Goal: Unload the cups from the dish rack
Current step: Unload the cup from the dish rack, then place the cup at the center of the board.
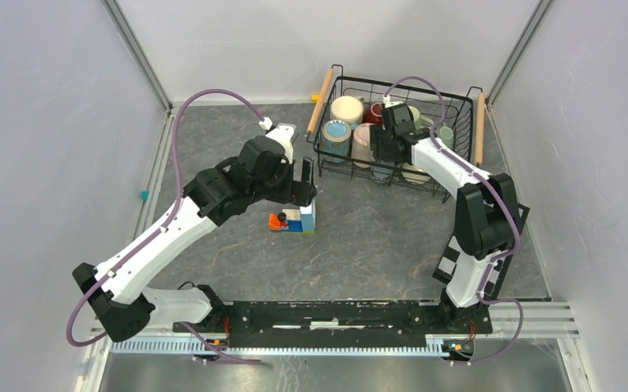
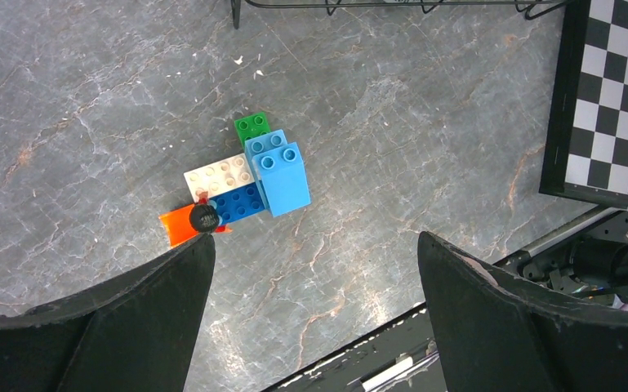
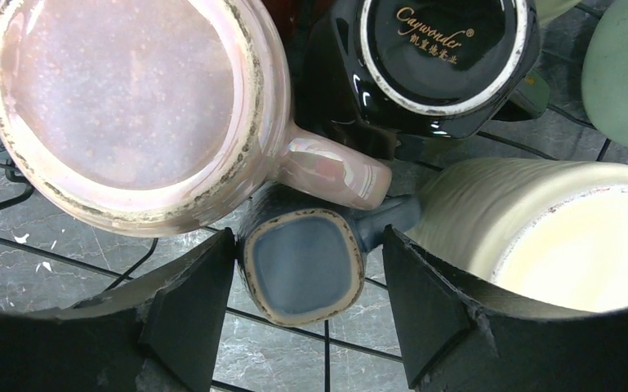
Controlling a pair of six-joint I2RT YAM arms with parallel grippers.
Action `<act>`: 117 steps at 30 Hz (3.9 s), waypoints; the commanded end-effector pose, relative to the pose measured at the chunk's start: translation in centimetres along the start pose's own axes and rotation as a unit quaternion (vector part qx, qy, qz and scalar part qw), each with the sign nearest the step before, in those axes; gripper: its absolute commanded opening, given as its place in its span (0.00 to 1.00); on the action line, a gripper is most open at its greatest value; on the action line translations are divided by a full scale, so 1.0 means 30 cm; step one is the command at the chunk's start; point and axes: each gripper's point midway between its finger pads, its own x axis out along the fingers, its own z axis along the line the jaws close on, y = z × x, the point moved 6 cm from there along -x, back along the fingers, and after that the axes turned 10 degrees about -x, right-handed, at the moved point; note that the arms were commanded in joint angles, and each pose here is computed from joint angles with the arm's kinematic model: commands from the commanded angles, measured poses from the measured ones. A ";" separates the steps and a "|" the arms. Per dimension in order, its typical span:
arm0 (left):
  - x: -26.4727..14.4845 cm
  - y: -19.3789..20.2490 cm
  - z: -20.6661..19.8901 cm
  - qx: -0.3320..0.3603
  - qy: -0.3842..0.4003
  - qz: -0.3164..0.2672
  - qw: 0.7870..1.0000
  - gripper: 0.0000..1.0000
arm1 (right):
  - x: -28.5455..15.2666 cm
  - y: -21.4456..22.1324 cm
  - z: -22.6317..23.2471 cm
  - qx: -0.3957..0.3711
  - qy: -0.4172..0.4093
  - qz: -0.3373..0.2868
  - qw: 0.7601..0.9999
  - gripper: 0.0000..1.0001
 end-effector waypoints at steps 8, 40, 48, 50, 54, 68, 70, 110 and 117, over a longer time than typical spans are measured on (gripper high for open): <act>-0.007 -0.009 0.004 -0.017 0.003 -0.008 1.000 1.00 | -0.078 -0.001 0.032 0.024 0.003 0.003 1.000 0.83; 0.029 -0.034 0.008 -0.082 0.016 -0.029 0.996 1.00 | -0.054 0.025 0.054 0.069 0.023 0.003 0.997 0.38; 0.073 -0.115 -0.053 -0.180 0.097 -0.060 0.977 1.00 | -0.176 -0.057 0.020 0.060 0.034 -0.046 0.997 0.24; 0.093 -0.137 -0.066 -0.199 0.108 -0.070 0.971 1.00 | -0.204 -0.074 0.018 0.060 0.030 -0.059 0.996 0.23; 0.125 -0.169 -0.101 -0.226 0.145 -0.075 0.961 1.00 | -0.256 -0.116 0.012 0.060 0.023 -0.077 0.995 0.23; 0.271 -0.295 -0.133 -0.290 0.257 -0.096 0.917 0.99 | -0.423 -0.302 0.029 0.078 -0.037 -0.149 0.985 0.23; 0.287 -0.306 -0.139 -0.288 0.269 -0.101 0.913 0.99 | -0.456 -0.338 0.038 0.082 -0.054 -0.163 0.982 0.23; 0.408 -0.372 -0.159 -0.347 0.418 -0.062 0.838 0.67 | -0.598 -0.375 0.114 0.210 -0.464 -0.232 0.829 0.23; 0.330 -0.383 -0.184 -0.366 0.465 -0.052 0.804 0.55 | -0.620 -0.357 0.129 0.218 -0.518 -0.238 0.792 0.24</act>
